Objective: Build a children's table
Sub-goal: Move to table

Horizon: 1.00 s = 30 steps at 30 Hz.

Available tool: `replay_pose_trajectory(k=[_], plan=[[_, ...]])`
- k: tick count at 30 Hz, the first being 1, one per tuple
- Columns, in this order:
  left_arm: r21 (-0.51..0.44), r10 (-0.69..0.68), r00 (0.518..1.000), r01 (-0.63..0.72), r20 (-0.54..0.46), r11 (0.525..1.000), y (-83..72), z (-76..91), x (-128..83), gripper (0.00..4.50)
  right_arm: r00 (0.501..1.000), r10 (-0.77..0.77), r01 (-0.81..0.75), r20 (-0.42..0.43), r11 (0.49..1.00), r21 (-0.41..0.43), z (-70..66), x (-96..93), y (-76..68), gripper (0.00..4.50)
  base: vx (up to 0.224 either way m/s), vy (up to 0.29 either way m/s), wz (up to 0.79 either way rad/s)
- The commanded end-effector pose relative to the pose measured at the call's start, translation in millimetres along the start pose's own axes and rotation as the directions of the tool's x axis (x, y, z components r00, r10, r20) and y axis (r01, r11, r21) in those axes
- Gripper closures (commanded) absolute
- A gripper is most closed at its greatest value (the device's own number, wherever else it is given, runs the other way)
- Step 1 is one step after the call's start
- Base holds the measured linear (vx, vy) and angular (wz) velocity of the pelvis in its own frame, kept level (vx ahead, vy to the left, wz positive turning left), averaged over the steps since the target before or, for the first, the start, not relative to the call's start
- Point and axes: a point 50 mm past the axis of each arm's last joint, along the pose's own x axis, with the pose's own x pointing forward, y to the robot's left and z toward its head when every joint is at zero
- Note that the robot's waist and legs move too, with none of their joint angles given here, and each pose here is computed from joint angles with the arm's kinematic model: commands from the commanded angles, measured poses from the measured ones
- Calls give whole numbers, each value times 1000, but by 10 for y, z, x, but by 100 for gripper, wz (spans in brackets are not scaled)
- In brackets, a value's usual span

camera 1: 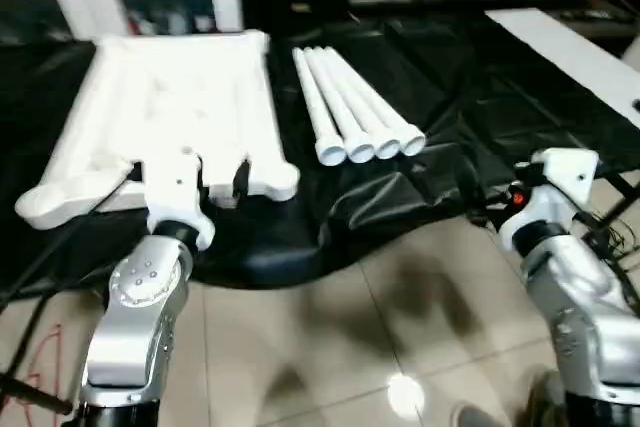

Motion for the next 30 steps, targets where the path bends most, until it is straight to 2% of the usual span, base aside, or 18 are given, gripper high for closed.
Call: replay_pose_trajectory(k=[1, 2, 4, 6, 9, 12, 14, 18, 23, 24, 26, 30], plan=[[1, 25, 999, -25, 33, 1000, 55, 120, 31, 1, 999, 35, -35, -12, 999, -1, -48, 45, 112, 9, 180, 0, 7], [1, 25, 999, -25, 33, 1000, 55, 120, 31, 1, 999, 35, -35, -12, 999, -1, -48, 45, 112, 9, 193, -9, 7], [5, 40, 999, -40, 17, 999, 46, 107, 27, 1, 992, 125, -125, -17, 992, -22, -73, 92, 267, 9, 181, -15, 15], [15, 31, 999, -31, 15, 999, 39, 95, 13, 1, 987, 157, -157, -21, 987, -31, -87, 110, 335, 9, 171, 16, 60], [19, 25, 1000, -26, 14, 999, 43, 84, -3, 1, 986, 166, -167, -21, 985, -32, -93, 128, 371, 9, 214, 12, 75], [20, 52, 999, -53, 7, 998, 115, 65, -16, 1, 980, 194, -193, -34, 981, 28, -128, 146, 472, 9, 80, -138, 25], [21, 57, 998, -58, 7, 998, 122, 71, -1, 1, 978, 205, -203, -50, 978, 38, -158, 143, 483, 9, -114, -114, 12], [17, 46, 999, -46, 9, 999, 101, 78, 6, 1, 979, 196, -194, -47, 980, 43, -167, 130, 476, 9, 154, -36, 27], [22, 31, 999, -31, 6, 999, 92, 71, 15, 1, 987, 161, -161, 3, 987, 22, -136, 133, 474, 9, 159, 41, 12], [26, 24, 1000, -24, 7, 999, 92, 74, 26, 1, 987, 163, -163, -6, 987, -8, -143, 134, 468, 9, 143, 116, 12], [28, 20, 1000, -21, 8, 999, 90, 78, 31, 1, 985, 174, -174, -17, 985, -6, -152, 133, 470, 9, 172, 120, 12], [28, -14, 1000, 14, 14, 1000, 61, 96, 52, 1, 982, 183, -182, -39, 983, 33, -167, 120, 434, 9, 171, 44, 5]])
